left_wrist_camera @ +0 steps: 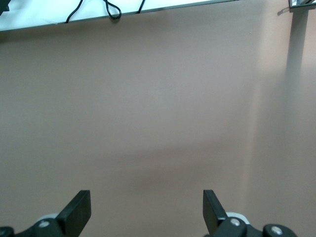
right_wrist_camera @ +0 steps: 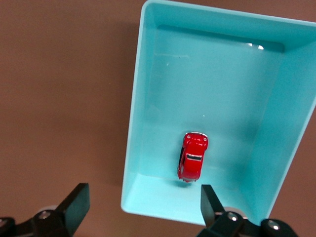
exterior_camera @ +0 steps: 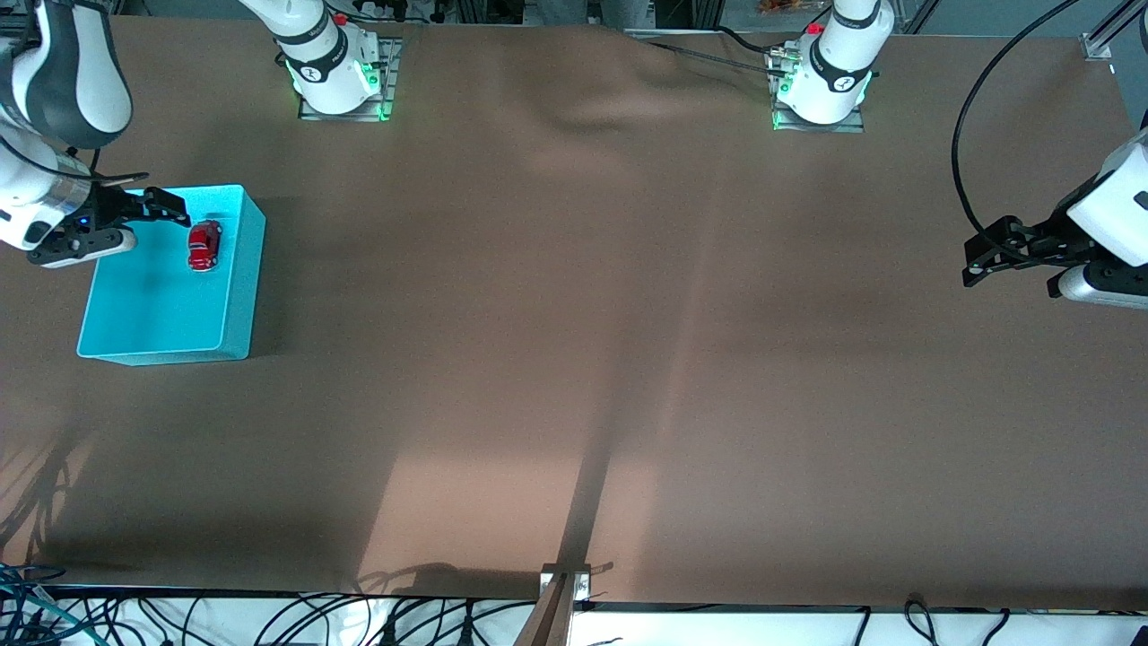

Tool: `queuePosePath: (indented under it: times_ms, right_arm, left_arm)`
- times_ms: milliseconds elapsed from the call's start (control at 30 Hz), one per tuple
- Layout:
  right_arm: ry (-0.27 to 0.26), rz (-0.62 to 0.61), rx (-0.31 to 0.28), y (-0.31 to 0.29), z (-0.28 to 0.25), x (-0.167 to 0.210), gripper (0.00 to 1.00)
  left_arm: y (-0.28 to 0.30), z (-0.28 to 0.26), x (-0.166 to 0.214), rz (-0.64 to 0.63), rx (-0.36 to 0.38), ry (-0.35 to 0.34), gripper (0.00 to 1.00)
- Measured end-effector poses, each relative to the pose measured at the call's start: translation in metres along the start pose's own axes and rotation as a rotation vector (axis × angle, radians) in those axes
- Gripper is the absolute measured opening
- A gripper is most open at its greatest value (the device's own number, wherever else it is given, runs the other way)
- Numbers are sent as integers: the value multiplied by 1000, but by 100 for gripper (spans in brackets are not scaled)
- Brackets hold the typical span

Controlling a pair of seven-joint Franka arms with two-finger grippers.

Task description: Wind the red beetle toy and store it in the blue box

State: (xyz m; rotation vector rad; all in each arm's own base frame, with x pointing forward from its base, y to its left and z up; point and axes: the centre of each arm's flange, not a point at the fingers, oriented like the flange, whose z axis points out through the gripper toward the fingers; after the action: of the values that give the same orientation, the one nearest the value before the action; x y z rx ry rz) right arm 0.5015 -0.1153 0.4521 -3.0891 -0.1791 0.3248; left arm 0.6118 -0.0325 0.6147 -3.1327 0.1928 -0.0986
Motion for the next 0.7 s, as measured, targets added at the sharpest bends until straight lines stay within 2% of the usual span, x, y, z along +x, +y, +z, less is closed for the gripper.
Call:
queuePosePath:
  times_ms: [267, 700]
  right_arm:
    - [-42, 144, -9, -34, -66, -1, 100]
    - [20, 100, -49, -77, -114, -7, 100]
  left_arm:
    - [1, 0, 0, 1, 0, 0, 100]
    - [1, 0, 0, 1, 0, 0, 100]
